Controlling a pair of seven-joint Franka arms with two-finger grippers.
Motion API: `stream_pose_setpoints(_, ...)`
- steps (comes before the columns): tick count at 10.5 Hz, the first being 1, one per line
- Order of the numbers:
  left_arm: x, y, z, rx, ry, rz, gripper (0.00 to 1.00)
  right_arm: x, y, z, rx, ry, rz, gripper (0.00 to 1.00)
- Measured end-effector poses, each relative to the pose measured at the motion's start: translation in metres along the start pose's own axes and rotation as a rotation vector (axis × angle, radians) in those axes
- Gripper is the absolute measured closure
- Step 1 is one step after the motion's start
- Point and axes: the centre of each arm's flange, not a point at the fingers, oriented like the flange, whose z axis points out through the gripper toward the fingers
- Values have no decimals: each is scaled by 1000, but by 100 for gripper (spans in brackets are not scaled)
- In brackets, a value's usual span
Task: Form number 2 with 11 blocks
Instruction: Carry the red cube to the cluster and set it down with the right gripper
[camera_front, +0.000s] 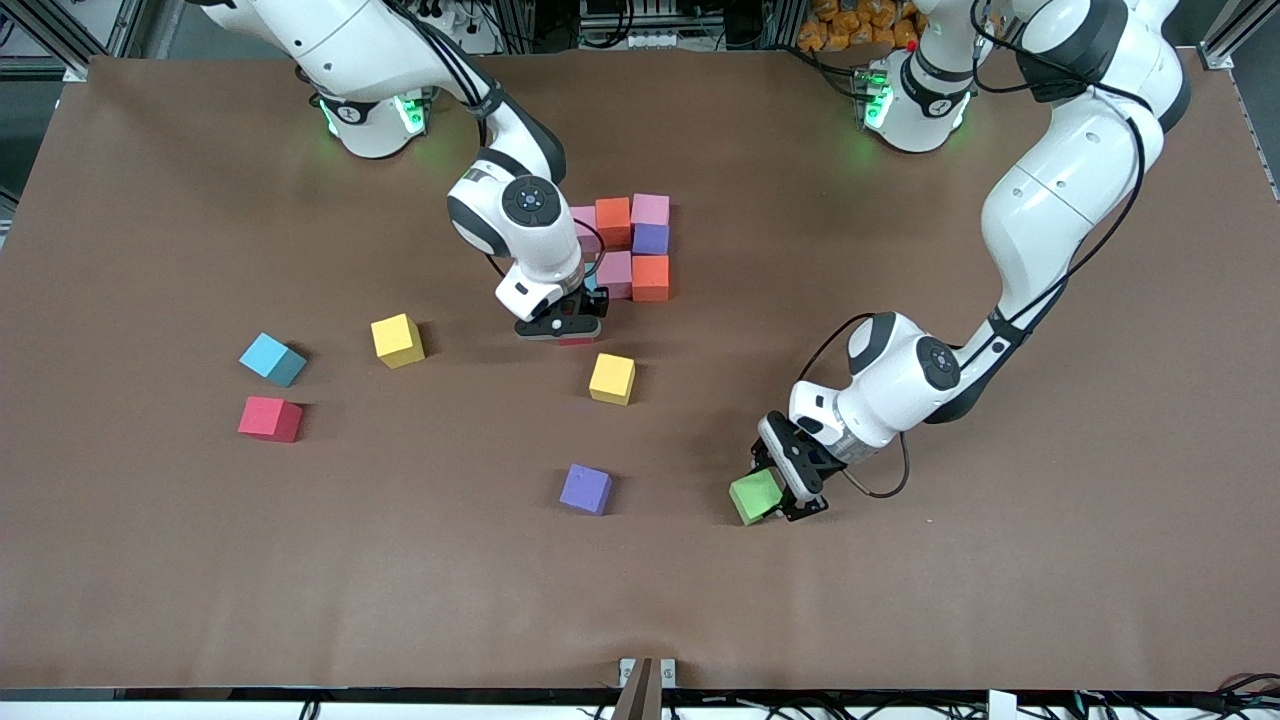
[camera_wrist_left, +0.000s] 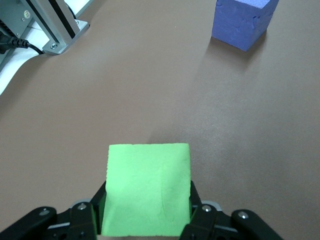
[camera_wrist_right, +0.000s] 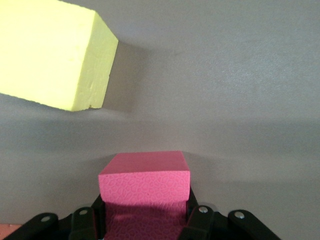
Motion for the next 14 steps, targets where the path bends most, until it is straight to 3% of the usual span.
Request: stream_pose_setpoints(14, -2, 1, 2, -4, -2, -3, 39, -14, -3, 0, 6, -6, 17, 41)
